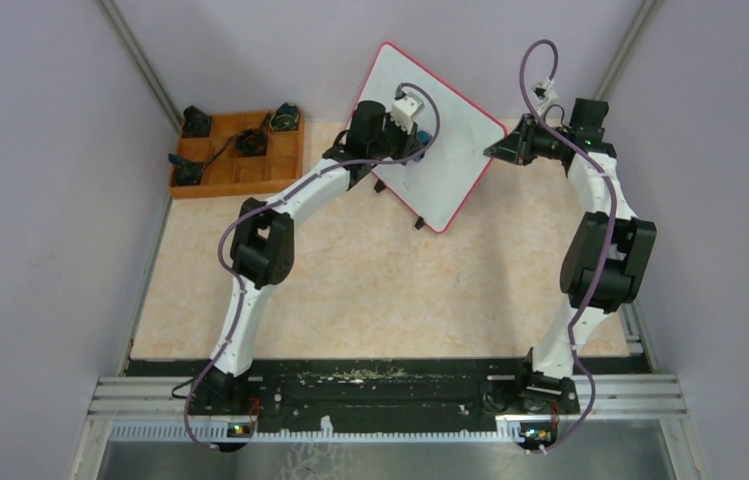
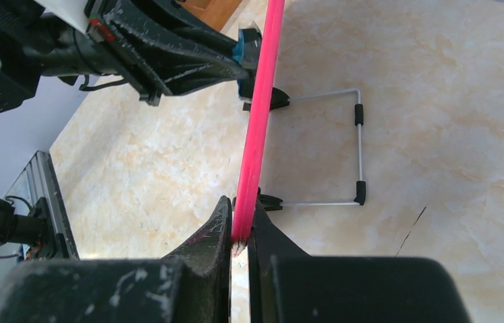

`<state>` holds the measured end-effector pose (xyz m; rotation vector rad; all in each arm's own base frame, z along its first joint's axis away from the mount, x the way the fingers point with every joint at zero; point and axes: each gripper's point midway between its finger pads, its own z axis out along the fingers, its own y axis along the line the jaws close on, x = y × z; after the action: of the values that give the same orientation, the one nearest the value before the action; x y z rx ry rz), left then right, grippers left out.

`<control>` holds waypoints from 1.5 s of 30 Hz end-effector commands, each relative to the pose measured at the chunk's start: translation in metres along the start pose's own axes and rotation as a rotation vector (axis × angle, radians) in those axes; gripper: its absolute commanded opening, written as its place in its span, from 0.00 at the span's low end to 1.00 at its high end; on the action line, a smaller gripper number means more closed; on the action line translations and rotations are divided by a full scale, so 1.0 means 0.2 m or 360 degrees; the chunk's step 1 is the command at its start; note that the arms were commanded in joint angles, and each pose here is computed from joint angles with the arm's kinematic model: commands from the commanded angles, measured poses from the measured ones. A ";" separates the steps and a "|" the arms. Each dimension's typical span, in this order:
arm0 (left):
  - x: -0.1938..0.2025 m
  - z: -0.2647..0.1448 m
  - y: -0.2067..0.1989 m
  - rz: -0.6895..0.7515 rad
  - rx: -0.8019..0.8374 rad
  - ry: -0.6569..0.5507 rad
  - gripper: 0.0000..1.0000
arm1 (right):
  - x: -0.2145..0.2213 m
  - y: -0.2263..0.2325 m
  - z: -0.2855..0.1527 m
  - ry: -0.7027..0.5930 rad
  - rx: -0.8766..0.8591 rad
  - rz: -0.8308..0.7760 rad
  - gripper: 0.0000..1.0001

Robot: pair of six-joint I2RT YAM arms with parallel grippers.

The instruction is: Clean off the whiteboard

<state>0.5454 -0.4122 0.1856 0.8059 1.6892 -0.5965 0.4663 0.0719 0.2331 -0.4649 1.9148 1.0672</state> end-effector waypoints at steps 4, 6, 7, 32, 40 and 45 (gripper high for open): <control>0.29 0.01 0.24 -0.0009 -0.0195 0.0160 0.00 | -0.07 0.21 0.00 -0.0020 -0.0198 -0.0165 0.00; 0.28 0.00 0.24 0.0002 -0.0204 0.0155 0.00 | -0.07 0.21 0.00 -0.0016 -0.0200 -0.0159 0.00; 0.27 -0.01 0.25 0.0006 -0.0215 0.0151 0.00 | -0.07 0.21 0.00 -0.0018 -0.0198 -0.0162 0.00; -0.43 -0.74 0.30 0.0117 -0.0337 0.0018 0.05 | -0.09 0.20 0.02 -0.0052 -0.0205 -0.0073 0.46; -0.42 -1.03 0.49 0.0068 -0.0503 -0.0004 0.09 | -0.14 0.24 -0.06 -0.0098 -0.0064 -0.0081 0.56; -0.32 -1.25 0.62 0.0011 -0.0612 0.0010 0.09 | -0.21 0.24 -0.18 -0.0218 0.0104 -0.0070 0.59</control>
<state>0.5103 -0.1949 0.2937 0.5890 1.7643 -0.2700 0.4479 0.0813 0.2485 -0.4018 1.9138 1.1117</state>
